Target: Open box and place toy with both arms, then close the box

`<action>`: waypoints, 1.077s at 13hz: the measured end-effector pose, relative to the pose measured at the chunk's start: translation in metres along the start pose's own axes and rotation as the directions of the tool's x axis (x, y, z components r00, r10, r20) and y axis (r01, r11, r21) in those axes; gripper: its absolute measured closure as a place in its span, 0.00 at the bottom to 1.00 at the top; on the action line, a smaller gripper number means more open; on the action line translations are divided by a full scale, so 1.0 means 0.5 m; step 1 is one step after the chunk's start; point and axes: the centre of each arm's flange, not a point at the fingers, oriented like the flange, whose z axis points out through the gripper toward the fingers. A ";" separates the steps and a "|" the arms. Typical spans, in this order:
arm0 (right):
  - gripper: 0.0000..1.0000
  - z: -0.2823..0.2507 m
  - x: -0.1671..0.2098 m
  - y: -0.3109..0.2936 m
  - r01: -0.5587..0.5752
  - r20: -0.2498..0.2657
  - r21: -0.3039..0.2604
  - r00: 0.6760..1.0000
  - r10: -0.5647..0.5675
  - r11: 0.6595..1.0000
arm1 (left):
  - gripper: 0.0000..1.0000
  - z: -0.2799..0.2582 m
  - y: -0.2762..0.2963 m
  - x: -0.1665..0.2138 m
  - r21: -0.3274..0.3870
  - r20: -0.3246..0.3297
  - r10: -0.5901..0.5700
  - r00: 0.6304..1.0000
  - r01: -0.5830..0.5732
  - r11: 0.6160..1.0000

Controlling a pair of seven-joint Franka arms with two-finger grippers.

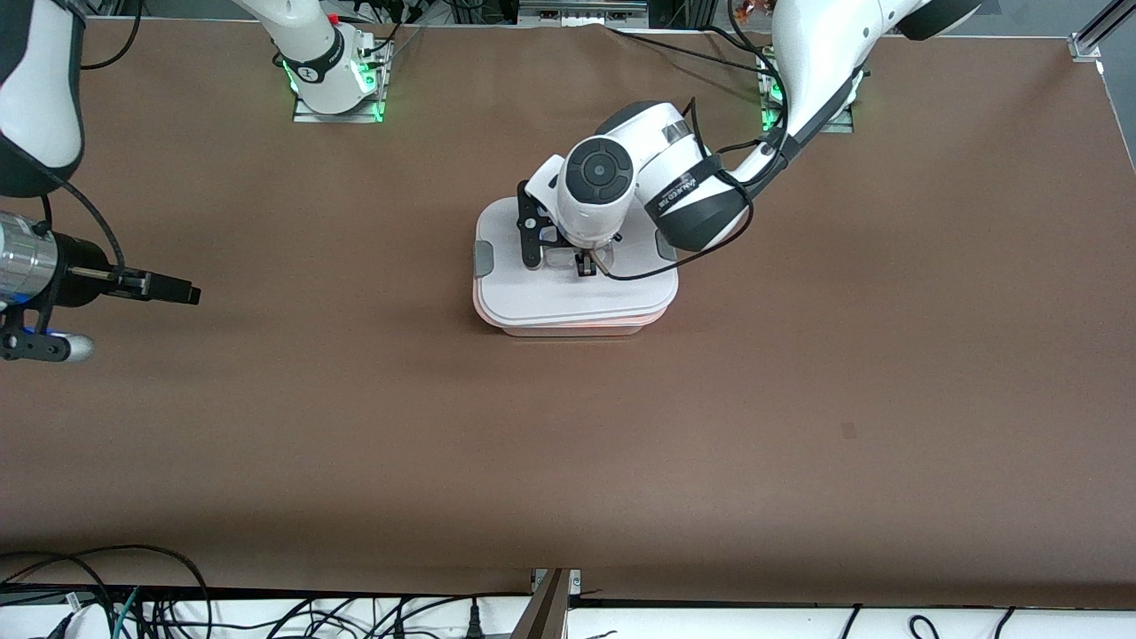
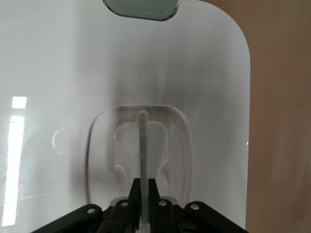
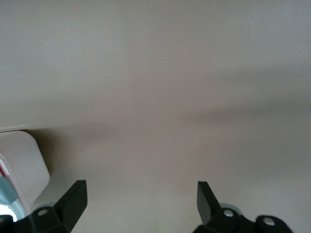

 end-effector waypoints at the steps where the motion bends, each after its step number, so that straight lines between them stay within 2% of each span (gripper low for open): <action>1: 0.00 -0.006 -0.009 0.021 -0.017 -0.001 0.006 1.000 0.017 1.000 | 0.92 0.005 0.001 0.002 -0.001 0.004 0.001 1.000 -0.001 1.000; 6: 0.00 -0.065 -0.093 0.104 -0.062 -0.048 0.012 0.997 0.063 0.998 | 0.92 0.008 -0.010 0.001 0.005 -0.003 0.003 1.000 -0.003 1.000; 10: 0.00 -0.032 -0.103 0.074 -0.043 -0.028 -0.006 0.999 0.043 0.999 | 0.92 0.006 -0.012 0.001 0.019 0.002 0.020 1.000 -0.020 1.000; 14: 0.00 -0.014 -0.106 0.048 -0.016 -0.016 -0.061 1.000 0.015 0.998 | 0.92 0.006 -0.008 0.007 0.049 0.021 0.040 0.999 -0.041 0.998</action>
